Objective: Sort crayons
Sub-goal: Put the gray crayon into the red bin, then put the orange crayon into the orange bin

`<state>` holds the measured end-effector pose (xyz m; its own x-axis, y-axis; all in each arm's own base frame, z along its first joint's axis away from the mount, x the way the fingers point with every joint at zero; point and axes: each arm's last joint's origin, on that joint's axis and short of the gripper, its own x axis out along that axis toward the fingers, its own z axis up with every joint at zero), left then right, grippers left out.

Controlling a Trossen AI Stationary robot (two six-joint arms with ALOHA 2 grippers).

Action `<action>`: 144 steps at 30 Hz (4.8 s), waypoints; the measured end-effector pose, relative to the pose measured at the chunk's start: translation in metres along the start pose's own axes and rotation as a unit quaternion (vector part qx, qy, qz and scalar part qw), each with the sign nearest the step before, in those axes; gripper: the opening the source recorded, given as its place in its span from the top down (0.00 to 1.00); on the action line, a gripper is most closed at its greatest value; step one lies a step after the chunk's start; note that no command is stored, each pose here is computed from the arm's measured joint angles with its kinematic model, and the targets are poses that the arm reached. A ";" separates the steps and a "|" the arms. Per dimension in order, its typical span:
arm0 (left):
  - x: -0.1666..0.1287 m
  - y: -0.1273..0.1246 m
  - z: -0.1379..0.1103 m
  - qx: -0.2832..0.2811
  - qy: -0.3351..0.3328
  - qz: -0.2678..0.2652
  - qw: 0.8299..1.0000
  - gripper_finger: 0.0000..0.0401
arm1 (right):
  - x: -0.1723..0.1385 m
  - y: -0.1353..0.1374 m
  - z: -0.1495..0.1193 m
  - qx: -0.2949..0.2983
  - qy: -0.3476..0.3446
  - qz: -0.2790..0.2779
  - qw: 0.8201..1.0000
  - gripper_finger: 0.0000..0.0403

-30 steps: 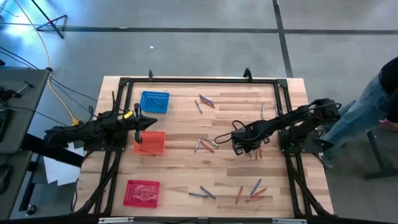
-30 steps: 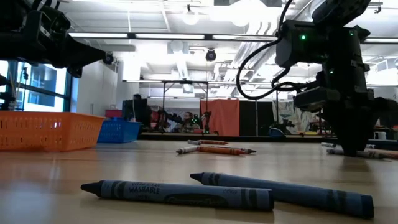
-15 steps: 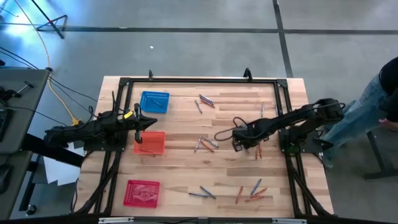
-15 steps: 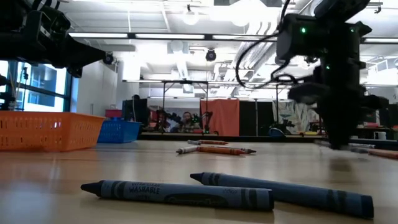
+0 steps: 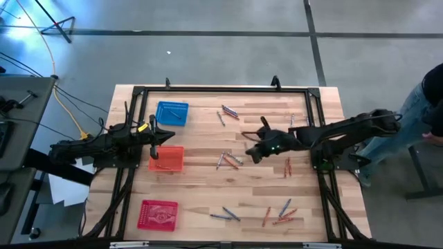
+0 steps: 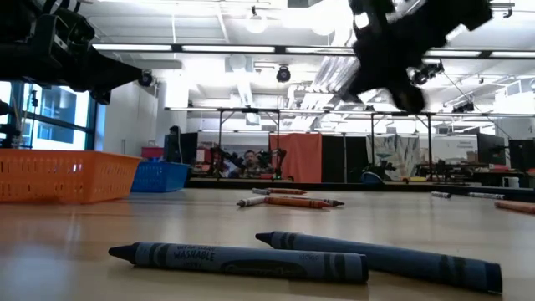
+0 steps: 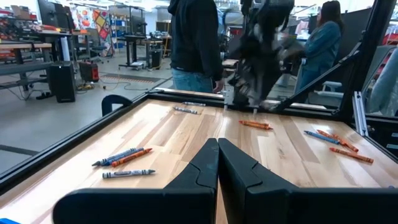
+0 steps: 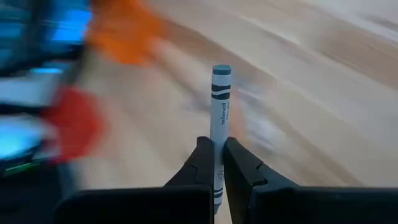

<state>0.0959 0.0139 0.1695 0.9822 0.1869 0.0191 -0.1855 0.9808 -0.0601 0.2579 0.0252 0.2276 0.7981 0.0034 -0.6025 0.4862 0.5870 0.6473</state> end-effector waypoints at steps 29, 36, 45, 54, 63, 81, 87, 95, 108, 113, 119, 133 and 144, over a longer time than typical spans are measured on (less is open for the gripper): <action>0.000 0.000 0.000 0.000 0.000 0.000 1.000 1.00 | 0.146 0.127 0.018 -0.249 0.003 0.257 0.934 1.00; 0.000 0.000 0.000 0.000 0.000 0.000 1.000 1.00 | 0.175 0.162 0.007 -0.271 0.002 0.284 0.920 1.00; 0.000 0.000 0.000 0.000 0.000 0.000 1.000 1.00 | 0.218 0.192 -0.009 -0.278 -0.009 0.310 0.909 1.00; 0.000 0.000 0.000 0.000 0.000 0.000 1.000 1.00 | 0.240 0.201 -0.009 -0.279 0.009 0.305 0.910 1.00; 0.000 0.000 0.000 0.000 0.000 0.000 1.000 1.00 | 0.242 0.210 -0.030 -0.286 0.015 0.316 0.905 1.00; 0.000 0.000 0.000 0.000 0.000 0.000 1.000 1.00 | 0.246 0.210 -0.039 -0.347 -0.074 0.253 0.900 1.00; 0.000 0.000 0.000 0.000 0.001 0.000 1.000 1.00 | 0.269 0.193 -0.048 -0.338 -0.070 0.248 0.905 1.00; 0.000 0.000 0.000 0.000 0.001 0.000 1.000 1.00 | 0.273 0.189 -0.044 -0.330 -0.076 0.243 0.909 0.97; 0.000 0.000 0.000 0.000 0.001 0.000 1.000 1.00 | 0.270 0.194 -0.051 -0.339 -0.058 0.272 0.899 0.69; 0.000 0.000 0.000 0.000 0.001 0.000 1.000 1.00 | 0.271 0.191 -0.047 -0.338 -0.053 0.262 0.902 0.68; 0.000 0.000 0.000 0.000 0.001 0.000 1.000 1.00 | 0.251 0.184 -0.024 -0.356 0.022 0.168 0.919 0.68; 0.000 0.000 0.000 0.000 0.001 0.000 1.000 1.00 | 0.164 0.130 -0.021 -0.340 0.244 -0.285 0.862 0.70; 0.000 0.000 0.000 0.000 0.001 0.000 1.000 1.00 | 0.111 0.115 -0.037 -0.287 0.244 -0.371 0.849 0.73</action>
<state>0.0960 0.0139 0.1692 0.9822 0.1870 0.0163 -0.1857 0.9808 -0.0596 0.3891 0.1233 0.2176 0.0380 -0.2864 -0.9574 0.4248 0.8718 -0.2439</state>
